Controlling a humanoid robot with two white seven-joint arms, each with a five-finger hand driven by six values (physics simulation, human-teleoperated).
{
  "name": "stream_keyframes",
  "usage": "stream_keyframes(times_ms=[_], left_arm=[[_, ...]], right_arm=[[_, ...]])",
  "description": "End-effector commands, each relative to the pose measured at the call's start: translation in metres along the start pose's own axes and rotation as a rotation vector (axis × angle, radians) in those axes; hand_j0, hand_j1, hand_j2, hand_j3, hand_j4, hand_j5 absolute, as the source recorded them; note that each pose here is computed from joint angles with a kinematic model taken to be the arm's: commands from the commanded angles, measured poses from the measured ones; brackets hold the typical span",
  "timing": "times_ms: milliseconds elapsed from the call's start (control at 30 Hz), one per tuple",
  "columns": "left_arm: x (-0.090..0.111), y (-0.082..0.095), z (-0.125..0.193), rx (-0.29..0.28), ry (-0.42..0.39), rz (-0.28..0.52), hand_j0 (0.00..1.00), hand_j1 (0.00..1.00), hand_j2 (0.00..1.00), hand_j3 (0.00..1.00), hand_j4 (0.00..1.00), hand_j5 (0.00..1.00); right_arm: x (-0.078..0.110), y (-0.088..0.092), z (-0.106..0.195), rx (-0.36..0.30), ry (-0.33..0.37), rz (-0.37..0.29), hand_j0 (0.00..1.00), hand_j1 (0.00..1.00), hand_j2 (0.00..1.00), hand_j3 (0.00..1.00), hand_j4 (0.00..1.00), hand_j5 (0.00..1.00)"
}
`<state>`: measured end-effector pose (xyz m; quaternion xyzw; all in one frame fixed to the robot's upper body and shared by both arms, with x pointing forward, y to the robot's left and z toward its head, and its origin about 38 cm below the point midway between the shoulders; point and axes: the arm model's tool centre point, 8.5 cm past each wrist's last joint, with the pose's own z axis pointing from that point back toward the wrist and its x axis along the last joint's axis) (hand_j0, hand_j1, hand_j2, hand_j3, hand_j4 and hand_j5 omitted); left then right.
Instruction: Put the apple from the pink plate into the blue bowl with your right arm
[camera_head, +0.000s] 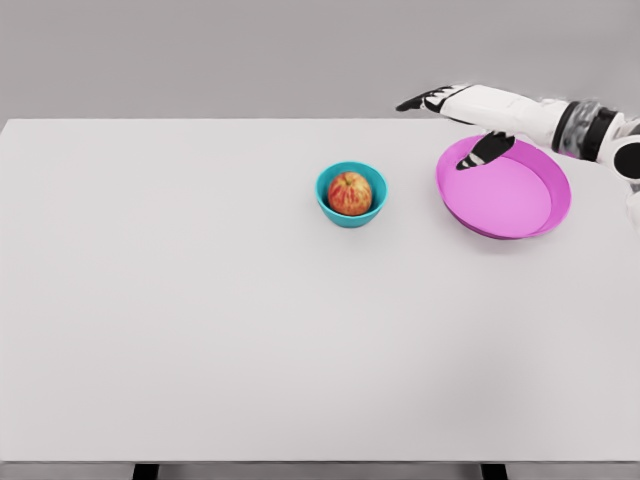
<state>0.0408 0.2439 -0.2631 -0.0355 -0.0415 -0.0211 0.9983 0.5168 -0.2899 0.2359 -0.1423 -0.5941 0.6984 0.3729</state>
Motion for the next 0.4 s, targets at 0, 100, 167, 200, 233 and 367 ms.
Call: stream_keyframes(times_ms=[0, 100, 167, 200, 233, 367], left_arm=[[0.000, 0.000, 0.000, 0.000, -0.001, 0.000, 1.00, 1.00, 1.00, 1.00, 1.00, 1.00], [0.000, 0.000, 0.000, 0.000, -0.001, 0.000, 1.00, 1.00, 1.00, 1.00, 1.00, 1.00], [0.000, 0.000, 0.000, 0.000, -0.001, 0.000, 1.00, 1.00, 1.00, 1.00, 1.00, 1.00], [0.000, 0.000, 0.000, 0.001, -0.001, 0.000, 1.00, 1.00, 1.00, 1.00, 1.00, 1.00], [0.000, 0.000, 0.000, 0.000, 0.001, 0.000, 1.00, 1.00, 1.00, 1.00, 1.00, 1.00], [0.001, 0.000, 0.000, 0.001, -0.005, -0.005, 1.00, 1.00, 1.00, 1.00, 1.00, 1.00]], right_arm=[[-0.025, -0.028, 0.045, -0.095, 0.084, -0.001, 1.00, 1.00, 1.00, 1.00, 1.00, 1.00], [-0.028, -0.005, 0.046, -0.069, 0.090, -0.034, 1.00, 1.00, 1.00, 1.00, 1.00, 1.00], [-0.029, 0.003, 0.046, -0.058, 0.092, -0.045, 1.00, 1.00, 1.00, 1.00, 1.00, 1.00], [-0.031, 0.010, 0.048, -0.048, 0.098, -0.055, 1.00, 1.00, 1.00, 1.00, 1.00, 1.00], [-0.035, 0.014, 0.054, -0.038, 0.113, -0.058, 1.00, 1.00, 1.00, 1.00, 1.00, 1.00], [-0.044, 0.022, 0.071, -0.056, 0.146, -0.083, 1.00, 1.00, 1.00, 1.00, 1.00, 1.00]])
